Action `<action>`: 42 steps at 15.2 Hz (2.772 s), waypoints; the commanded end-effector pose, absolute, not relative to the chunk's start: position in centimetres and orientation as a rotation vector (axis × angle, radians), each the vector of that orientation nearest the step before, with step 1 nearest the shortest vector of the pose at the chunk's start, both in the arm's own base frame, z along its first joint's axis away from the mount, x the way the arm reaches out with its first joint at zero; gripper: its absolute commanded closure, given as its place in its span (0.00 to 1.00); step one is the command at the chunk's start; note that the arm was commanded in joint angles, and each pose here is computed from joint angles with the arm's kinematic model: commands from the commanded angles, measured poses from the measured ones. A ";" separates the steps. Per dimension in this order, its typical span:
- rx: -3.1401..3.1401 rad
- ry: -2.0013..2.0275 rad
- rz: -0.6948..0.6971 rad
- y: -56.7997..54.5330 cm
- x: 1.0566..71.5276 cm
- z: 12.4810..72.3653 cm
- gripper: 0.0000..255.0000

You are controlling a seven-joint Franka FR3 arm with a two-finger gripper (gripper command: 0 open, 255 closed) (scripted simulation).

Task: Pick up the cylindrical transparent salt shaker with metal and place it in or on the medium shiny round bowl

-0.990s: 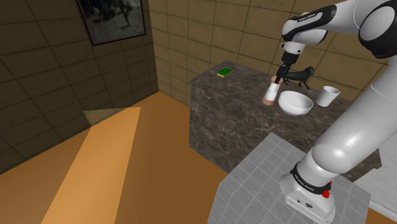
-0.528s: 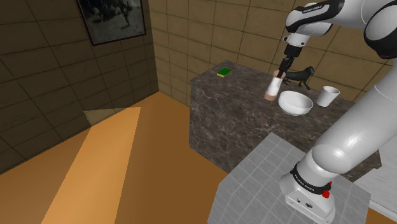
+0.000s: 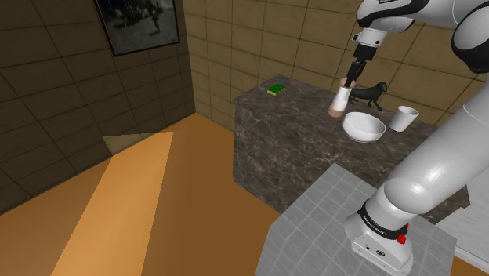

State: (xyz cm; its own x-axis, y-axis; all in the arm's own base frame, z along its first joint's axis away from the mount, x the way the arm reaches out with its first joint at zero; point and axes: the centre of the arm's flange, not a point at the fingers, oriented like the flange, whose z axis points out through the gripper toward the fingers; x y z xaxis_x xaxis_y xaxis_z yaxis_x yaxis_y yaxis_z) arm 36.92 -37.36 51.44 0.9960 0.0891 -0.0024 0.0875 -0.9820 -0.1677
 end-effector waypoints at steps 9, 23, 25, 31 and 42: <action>-2.970 -0.132 0.015 -39.9 34.2 56.5 1.00; -2.970 -0.132 0.015 -49.0 24.4 60.6 1.00; -2.970 -0.132 0.015 -49.0 24.4 59.5 1.00; -2.970 -0.132 0.015 -49.0 24.4 56.3 1.00; -2.970 -0.132 0.015 -49.0 24.4 50.5 1.00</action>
